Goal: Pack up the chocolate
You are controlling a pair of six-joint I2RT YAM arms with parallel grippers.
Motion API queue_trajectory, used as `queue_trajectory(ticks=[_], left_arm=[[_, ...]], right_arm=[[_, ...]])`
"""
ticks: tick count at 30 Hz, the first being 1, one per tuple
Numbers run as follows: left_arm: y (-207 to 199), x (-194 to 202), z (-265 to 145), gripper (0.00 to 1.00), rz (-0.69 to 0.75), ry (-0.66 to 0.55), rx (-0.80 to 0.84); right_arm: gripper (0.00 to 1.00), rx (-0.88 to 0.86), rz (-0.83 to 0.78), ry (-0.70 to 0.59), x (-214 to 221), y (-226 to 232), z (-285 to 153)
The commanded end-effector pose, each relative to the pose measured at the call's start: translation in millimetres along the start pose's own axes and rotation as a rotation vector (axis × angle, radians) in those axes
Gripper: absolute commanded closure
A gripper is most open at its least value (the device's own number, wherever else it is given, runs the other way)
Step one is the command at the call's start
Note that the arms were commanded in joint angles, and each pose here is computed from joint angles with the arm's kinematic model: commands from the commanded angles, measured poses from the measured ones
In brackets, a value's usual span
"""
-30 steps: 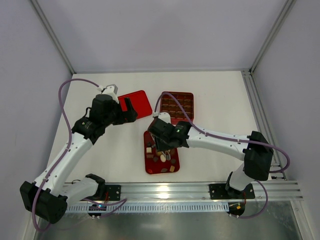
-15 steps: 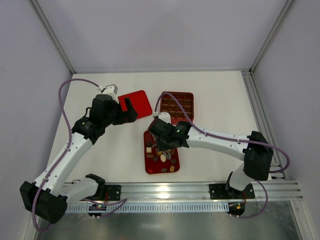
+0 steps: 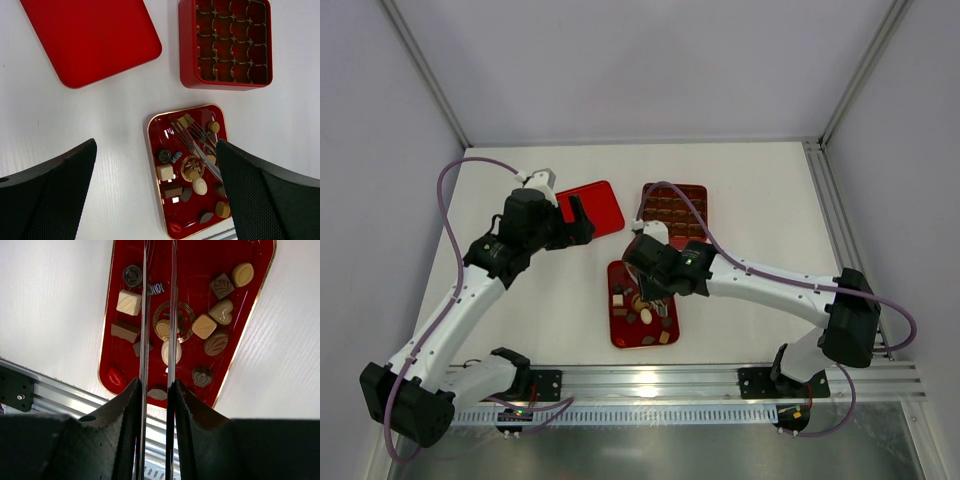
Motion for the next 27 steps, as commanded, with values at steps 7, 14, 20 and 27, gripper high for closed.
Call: queue_trajectory(ticks=[7,14,20,27], left_arm=[[-4,-7,-3,0.00,0.014,-0.030,0.021],[-4,-6,-4,0.00,0.014,-0.029,0.022],[-4,-6,-3,0.00,0.012,-0.028,0.021],[-4,-6,-2,0.00,0.014,-0.028,0.017]], right_arm=[[0.69,-0.017,0.014,-0.084,-13,-8,-30],[0.69,-0.001,0.021,-0.121,-28,-20,-43],[0.70,0.003,0.049,-0.161,-44,-38,-50],[0.70,0.032,0.112,-0.208,-77,-77,-41]])
Point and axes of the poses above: each gripper's point midway between its finger pads, its own z axis out along the fingers, its own y axis along the line the jaws close on, x = y × z, the point moved 1 cm from there along -z, back along the fingers, and after that the axes turned 10 degrees about -z, right-handed, at the moved point
